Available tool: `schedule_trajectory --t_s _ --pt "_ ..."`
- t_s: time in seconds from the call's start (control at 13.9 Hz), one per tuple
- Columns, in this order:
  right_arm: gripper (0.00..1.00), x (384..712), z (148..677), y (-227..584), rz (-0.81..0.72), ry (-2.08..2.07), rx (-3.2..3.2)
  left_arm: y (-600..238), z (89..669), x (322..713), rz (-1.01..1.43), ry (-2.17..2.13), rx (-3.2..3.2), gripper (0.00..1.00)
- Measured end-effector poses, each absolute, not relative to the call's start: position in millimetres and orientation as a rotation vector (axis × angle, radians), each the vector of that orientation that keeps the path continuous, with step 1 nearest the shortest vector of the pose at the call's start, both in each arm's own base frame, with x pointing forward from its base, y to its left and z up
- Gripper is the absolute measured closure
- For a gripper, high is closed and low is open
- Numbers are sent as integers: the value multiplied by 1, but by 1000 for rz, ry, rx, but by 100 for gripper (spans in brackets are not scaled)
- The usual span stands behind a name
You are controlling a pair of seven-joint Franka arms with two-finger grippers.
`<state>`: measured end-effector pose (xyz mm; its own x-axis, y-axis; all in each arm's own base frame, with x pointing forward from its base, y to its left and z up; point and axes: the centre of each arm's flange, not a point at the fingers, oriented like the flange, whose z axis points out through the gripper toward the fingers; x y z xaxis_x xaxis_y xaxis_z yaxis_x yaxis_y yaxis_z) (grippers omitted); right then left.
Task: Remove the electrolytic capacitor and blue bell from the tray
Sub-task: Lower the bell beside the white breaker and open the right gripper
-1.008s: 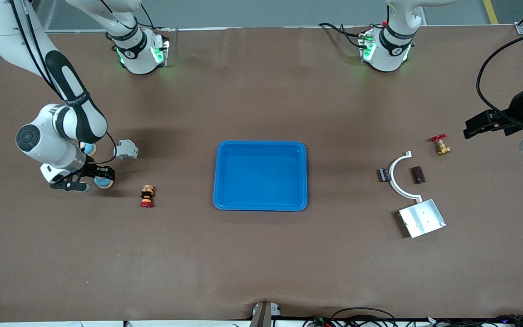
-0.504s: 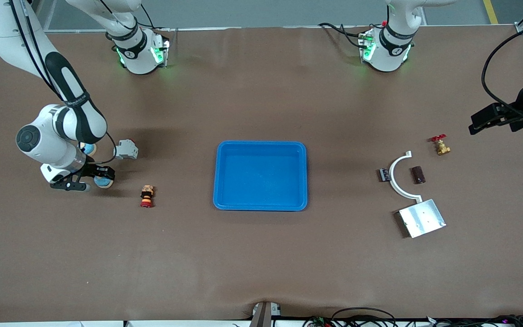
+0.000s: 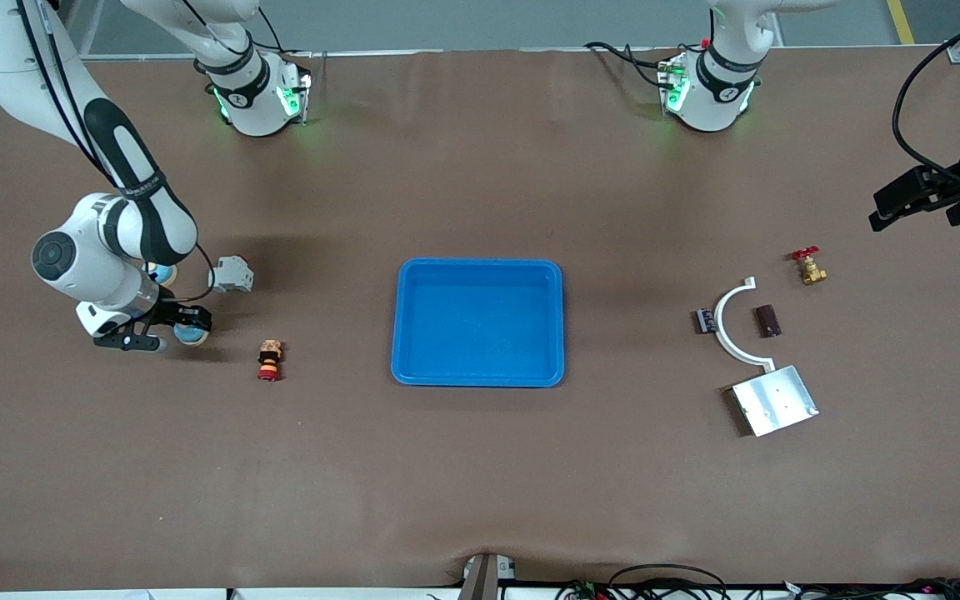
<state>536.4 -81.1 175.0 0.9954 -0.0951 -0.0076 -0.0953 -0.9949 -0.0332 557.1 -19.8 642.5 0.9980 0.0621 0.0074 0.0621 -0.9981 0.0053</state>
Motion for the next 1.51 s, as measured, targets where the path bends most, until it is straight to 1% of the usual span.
schedule_trajectory --t_s 0.22,1.08,1.51 --pt "1 538 176 -82 5 150 -3105 -21 642 557 11 94 3135 0" --pt "0 543 181 -81 -13 134 -3105 -26 642 557 10 81 3135 0" --pt "0 547 206 -81 14 85 -3099 -26 641 557 8 83 3135 0"
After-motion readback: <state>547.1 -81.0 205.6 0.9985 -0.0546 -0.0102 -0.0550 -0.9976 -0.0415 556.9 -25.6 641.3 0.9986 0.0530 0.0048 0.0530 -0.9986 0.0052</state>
